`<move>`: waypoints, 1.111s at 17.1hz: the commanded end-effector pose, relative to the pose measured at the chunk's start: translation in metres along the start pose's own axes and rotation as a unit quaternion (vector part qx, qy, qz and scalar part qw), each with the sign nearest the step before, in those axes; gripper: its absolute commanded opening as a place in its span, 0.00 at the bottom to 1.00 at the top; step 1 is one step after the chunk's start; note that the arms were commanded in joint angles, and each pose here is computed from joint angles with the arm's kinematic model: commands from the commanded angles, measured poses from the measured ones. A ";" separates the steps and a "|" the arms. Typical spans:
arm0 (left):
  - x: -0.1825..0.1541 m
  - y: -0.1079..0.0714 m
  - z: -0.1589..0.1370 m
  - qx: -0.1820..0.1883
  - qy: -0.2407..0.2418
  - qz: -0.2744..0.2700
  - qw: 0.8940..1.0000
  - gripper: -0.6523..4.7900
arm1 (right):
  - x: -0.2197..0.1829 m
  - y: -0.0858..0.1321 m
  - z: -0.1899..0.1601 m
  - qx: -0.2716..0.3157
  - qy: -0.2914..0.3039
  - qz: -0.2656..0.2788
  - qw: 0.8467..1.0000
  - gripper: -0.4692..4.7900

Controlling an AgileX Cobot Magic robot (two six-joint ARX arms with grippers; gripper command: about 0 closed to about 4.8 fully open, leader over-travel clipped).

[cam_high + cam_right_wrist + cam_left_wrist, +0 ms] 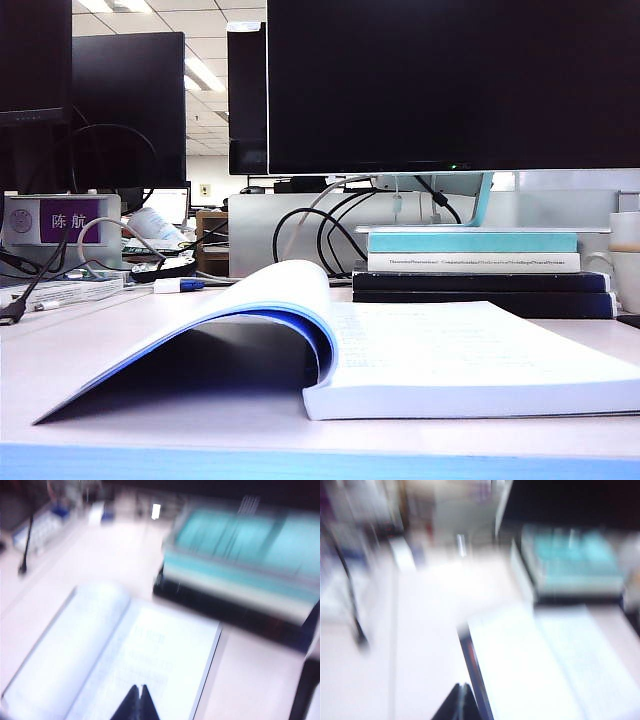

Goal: Close the book.

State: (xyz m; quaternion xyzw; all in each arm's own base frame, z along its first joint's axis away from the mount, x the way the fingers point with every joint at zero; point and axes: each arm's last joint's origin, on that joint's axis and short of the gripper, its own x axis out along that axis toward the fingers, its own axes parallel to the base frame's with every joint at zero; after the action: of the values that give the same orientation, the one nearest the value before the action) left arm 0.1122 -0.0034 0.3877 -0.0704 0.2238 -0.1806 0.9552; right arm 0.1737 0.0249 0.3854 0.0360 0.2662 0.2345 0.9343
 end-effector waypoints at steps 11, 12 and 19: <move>0.092 -0.043 -0.086 -0.025 0.120 -0.093 0.988 0.14 | 0.034 -0.012 0.003 0.007 0.033 0.047 0.998 0.09; 0.093 -0.044 -0.089 -0.027 0.131 -0.118 0.984 0.20 | 0.034 -0.011 0.002 0.008 0.038 0.050 0.998 0.09; 0.099 -0.058 -0.128 -0.049 0.143 -0.107 0.983 0.27 | 0.051 -0.010 -0.020 0.021 0.077 0.083 0.993 0.09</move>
State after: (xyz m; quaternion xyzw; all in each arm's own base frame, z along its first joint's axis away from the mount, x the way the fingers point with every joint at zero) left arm 0.1197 -0.0971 0.2504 -0.0947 0.3662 -0.2894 0.8793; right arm 0.2055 0.0374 0.3419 0.0606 0.3437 0.3035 0.8866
